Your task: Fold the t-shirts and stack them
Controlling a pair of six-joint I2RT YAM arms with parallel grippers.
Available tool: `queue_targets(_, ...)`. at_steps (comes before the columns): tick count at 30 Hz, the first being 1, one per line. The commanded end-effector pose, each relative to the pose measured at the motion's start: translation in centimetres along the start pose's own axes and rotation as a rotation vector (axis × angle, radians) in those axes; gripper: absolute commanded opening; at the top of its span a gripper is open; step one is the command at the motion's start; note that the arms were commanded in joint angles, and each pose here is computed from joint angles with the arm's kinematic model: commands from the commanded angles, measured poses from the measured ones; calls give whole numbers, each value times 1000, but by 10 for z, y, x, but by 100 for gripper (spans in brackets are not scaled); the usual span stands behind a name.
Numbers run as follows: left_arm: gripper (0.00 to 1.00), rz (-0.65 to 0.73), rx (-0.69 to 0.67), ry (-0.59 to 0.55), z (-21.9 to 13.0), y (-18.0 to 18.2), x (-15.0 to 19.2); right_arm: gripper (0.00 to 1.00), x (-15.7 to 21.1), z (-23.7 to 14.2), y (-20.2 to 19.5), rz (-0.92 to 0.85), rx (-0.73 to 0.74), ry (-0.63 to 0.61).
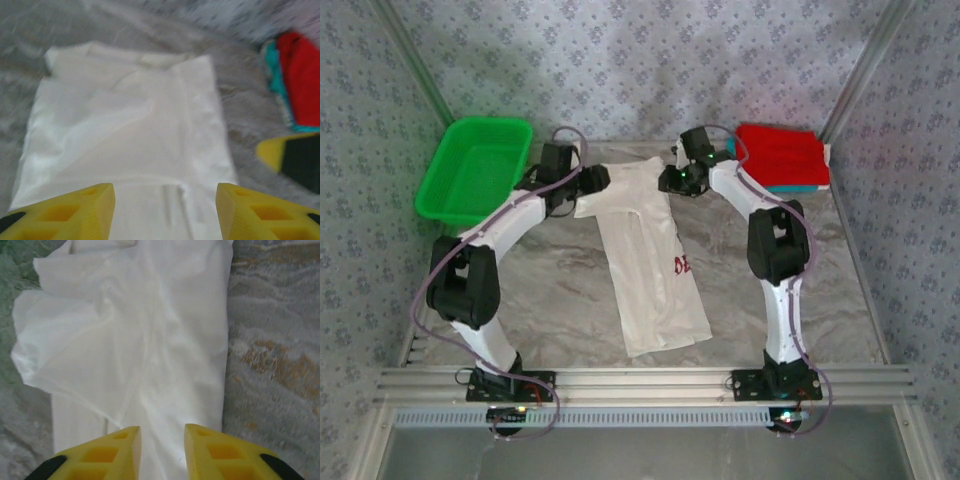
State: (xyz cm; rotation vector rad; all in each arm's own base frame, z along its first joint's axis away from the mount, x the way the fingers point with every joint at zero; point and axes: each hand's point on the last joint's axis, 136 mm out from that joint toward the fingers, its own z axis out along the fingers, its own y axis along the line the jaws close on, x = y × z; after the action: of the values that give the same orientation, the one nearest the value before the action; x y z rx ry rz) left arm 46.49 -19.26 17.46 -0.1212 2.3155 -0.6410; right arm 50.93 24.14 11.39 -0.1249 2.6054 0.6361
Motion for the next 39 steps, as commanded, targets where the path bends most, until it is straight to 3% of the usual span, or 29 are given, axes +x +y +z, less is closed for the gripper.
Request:
queue_targets(1,56,-55,-72,8,-1,36,11,36,13,2,13,-116,58,64)
queue_targets(6,56,-102,-82,14,-2,61,11,43,28,25,25,-269,98,106)
queue_targets(12,57,-97,-69,22,-1,61,11,48,51,44,37,-527,205,97)
queue_targets(22,59,-122,-78,49,-7,70,32,45,60,73,34,-627,321,94)
queue_targets(28,60,-134,-92,72,-11,80,47,41,48,84,38,-631,351,24)
queue_targets(36,61,-147,-116,61,-17,88,49,9,37,73,35,-618,450,-23)
queue_targets(39,62,-148,-122,32,-21,90,46,3,27,60,36,-610,470,-53)
